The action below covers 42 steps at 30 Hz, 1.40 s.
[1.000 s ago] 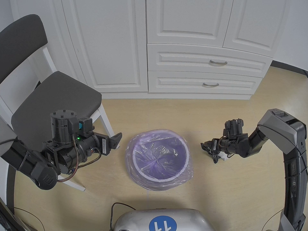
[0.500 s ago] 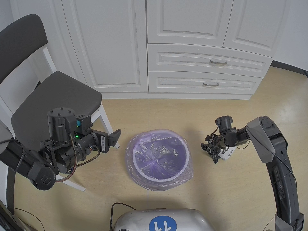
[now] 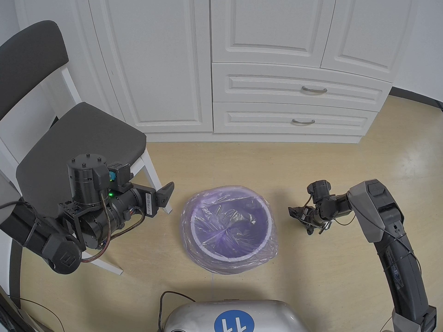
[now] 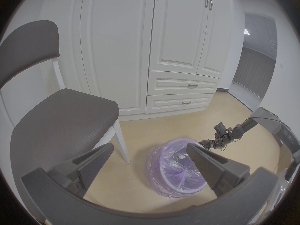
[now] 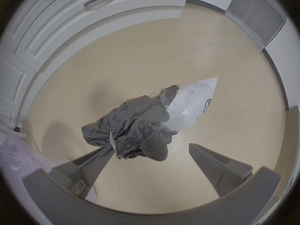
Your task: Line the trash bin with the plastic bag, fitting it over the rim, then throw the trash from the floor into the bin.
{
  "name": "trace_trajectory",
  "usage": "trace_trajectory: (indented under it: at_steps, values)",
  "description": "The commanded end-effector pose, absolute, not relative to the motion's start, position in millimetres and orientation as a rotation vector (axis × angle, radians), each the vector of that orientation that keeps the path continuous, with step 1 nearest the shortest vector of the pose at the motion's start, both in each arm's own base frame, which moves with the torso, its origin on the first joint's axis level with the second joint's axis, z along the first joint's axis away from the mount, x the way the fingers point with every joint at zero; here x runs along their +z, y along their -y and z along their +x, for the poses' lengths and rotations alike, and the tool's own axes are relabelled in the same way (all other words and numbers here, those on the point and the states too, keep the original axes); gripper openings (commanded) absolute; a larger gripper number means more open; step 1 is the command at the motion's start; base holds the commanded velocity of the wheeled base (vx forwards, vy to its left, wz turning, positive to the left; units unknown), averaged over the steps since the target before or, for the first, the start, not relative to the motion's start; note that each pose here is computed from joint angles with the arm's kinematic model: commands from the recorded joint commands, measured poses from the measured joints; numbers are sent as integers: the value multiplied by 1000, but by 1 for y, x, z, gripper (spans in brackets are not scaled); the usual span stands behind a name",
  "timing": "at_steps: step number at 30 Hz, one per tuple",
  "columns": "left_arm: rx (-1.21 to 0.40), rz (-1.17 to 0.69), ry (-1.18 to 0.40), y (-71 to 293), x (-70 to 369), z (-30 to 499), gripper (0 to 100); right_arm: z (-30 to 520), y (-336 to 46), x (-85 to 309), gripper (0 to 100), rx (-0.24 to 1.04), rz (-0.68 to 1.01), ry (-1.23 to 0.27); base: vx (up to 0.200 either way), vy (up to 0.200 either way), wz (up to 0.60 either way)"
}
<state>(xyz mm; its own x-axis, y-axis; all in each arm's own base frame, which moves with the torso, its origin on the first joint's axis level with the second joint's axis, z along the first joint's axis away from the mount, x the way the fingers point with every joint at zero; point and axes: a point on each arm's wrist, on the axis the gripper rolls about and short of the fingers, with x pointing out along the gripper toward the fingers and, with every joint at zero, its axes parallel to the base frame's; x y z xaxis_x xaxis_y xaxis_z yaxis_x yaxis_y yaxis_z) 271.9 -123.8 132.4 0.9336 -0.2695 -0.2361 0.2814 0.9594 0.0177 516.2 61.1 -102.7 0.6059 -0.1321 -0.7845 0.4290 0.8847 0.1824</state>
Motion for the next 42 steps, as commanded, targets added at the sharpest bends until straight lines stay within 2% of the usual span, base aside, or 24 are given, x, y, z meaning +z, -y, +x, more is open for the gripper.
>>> trace_trajectory:
  at_steps: [1, 5, 21, 29, 42]
  values:
    - [-282, 51, -235, 124, 132, 273, 100, 521, -61, -110, 100, -320, 391, -802, 0, 0, 0]
    - [-283, 54, -240, 124, 131, 272, 100, 528, -58, -111, 100, -312, 411, -705, 0, 0, 0]
    - [-286, 91, -231, 125, 126, 273, 100, 531, -58, -105, 100, -316, 457, -660, 0, 0, 0]
    - [-284, 89, -215, 125, 125, 275, 100, 537, -58, -84, 100, -314, 550, -578, 0, 0, 0]
    - [-286, 95, -220, 125, 123, 275, 100, 536, -53, -95, 100, -329, 539, -594, 0, 0, 0]
